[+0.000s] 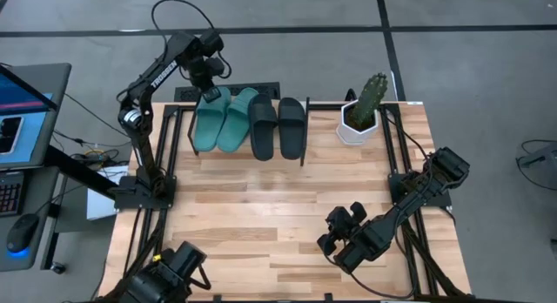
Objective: Pick and place slides into the shelf
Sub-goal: Adjust the slides on the shelf
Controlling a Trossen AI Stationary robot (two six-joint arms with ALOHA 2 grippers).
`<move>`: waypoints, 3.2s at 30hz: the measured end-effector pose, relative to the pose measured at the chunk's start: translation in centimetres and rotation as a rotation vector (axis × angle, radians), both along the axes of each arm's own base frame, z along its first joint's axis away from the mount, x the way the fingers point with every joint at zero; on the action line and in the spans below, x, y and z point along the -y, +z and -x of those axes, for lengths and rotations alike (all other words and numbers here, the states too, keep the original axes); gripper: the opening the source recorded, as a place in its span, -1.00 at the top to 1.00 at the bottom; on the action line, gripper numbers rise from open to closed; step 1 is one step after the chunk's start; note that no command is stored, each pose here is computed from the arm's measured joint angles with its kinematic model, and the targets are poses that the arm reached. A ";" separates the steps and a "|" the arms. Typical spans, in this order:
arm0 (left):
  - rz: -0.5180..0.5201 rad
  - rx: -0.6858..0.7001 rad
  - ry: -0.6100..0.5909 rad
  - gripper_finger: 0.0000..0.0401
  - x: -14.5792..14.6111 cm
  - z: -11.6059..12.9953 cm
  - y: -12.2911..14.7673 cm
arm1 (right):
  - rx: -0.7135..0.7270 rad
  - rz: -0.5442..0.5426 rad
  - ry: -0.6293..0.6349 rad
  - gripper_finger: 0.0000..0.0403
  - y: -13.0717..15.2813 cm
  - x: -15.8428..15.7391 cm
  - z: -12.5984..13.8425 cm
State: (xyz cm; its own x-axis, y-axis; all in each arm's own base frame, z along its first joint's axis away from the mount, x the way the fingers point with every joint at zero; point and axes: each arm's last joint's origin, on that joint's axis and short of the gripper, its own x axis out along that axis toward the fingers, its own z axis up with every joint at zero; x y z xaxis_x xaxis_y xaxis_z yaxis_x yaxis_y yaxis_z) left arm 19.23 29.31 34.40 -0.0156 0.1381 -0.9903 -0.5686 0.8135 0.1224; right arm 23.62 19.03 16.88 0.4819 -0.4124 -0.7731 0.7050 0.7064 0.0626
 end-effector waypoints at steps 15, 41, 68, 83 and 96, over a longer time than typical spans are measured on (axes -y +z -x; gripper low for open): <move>0.095 -0.059 0.055 1.00 0.9 -0.1 -2.8 | 0.012 -0.015 0.017 1.00 0.0 -0.5 0.2; -0.039 0.086 -0.300 1.00 5.5 -0.6 2.2 | 0.018 -0.020 0.020 1.00 0.0 -0.6 0.2; -0.227 -0.088 -0.626 1.00 0.5 -8.1 0.9 | 0.015 -0.048 0.005 1.00 0.0 -0.4 -0.2; -0.021 0.006 -0.614 1.00 0.0 -8.3 -1.4 | 0.014 -0.053 0.008 1.00 0.0 -0.5 -0.2; -0.005 -0.021 -0.345 1.00 -0.3 -8.3 -2.3 | -0.001 -0.070 0.035 1.00 0.0 -0.7 -0.2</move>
